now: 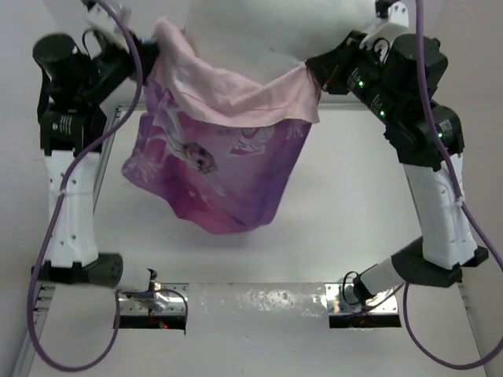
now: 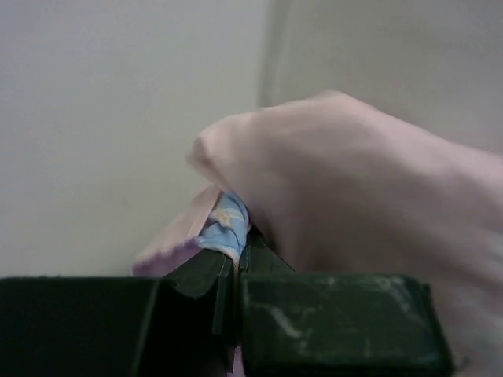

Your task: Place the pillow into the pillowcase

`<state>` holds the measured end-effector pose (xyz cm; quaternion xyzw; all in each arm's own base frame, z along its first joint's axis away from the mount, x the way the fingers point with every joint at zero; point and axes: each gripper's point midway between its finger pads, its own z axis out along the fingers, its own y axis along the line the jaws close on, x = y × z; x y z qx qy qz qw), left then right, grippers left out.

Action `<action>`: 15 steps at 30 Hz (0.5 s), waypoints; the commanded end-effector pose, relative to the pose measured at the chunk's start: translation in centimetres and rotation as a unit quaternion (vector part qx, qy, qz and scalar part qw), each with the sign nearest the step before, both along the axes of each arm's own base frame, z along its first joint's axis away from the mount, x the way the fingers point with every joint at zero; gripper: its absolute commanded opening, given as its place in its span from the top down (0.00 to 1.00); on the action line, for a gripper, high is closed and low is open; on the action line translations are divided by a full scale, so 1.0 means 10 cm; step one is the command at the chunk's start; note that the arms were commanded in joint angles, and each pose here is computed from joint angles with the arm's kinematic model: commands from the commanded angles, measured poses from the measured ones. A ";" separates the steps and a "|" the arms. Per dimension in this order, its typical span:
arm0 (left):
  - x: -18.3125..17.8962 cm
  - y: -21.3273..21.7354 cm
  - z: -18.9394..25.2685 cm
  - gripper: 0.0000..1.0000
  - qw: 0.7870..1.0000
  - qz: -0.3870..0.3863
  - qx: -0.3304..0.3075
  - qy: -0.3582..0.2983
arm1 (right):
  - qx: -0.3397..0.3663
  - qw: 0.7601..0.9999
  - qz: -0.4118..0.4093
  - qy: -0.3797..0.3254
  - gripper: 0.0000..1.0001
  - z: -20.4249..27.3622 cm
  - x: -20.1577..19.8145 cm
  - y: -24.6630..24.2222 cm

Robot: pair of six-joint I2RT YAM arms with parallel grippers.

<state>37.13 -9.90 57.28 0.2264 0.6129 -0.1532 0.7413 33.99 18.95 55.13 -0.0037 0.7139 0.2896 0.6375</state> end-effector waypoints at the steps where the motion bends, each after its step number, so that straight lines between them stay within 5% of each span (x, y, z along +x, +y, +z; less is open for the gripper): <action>1: -0.29 0.17 0.14 1.00 0.996 0.046 -0.005 -0.075 | 0.006 1.000 0.011 -0.020 1.00 -0.32 -0.12 -0.04; 2: -0.61 0.23 0.70 1.00 0.991 0.058 -0.004 -0.123 | 0.047 0.995 0.011 -0.089 1.00 0.08 -0.17 -0.06; 3: -0.34 0.29 0.81 1.00 0.989 0.078 0.010 -0.125 | 0.049 0.993 0.003 -0.105 1.00 0.27 -0.23 -0.12; 4: -0.44 0.32 1.07 1.00 0.984 0.087 0.012 -0.157 | 0.070 0.984 -0.008 -0.165 1.00 0.93 -0.33 -0.22; 6: -0.78 0.32 1.36 1.00 0.974 0.086 0.023 -0.207 | 0.047 0.984 -0.019 -0.172 1.00 1.10 -0.41 -0.32; 7: -0.28 0.28 0.68 1.00 0.991 0.077 0.027 -0.105 | 0.028 0.989 -0.022 -0.142 1.00 0.90 -0.35 -0.30; 8: -0.63 0.22 0.75 1.00 0.989 0.055 0.016 -0.140 | 0.012 0.992 -0.030 -0.125 1.00 0.68 -0.28 -0.30; 9: -0.53 0.20 0.51 1.00 0.991 0.050 0.014 -0.124 | -0.037 0.998 -0.028 -0.036 1.00 -0.31 0.10 -0.11; 12: -0.27 0.35 0.75 1.00 0.987 0.097 -0.005 -0.126 | 0.000 0.992 -0.052 -0.115 1.00 0.16 -0.11 -0.30; 13: -0.90 0.41 1.57 1.00 0.965 0.108 -0.019 -0.238 | 0.045 0.975 -0.063 -0.207 1.00 1.11 -0.53 -0.56; 14: -0.66 0.45 1.53 1.00 0.966 0.122 -0.013 -0.227 | 0.014 0.981 -0.062 -0.182 1.00 1.03 -0.27 -0.43; 15: -0.82 0.44 1.63 1.00 0.962 0.117 -0.013 -0.247 | 0.038 0.972 -0.066 -0.223 1.00 1.38 -0.52 -0.56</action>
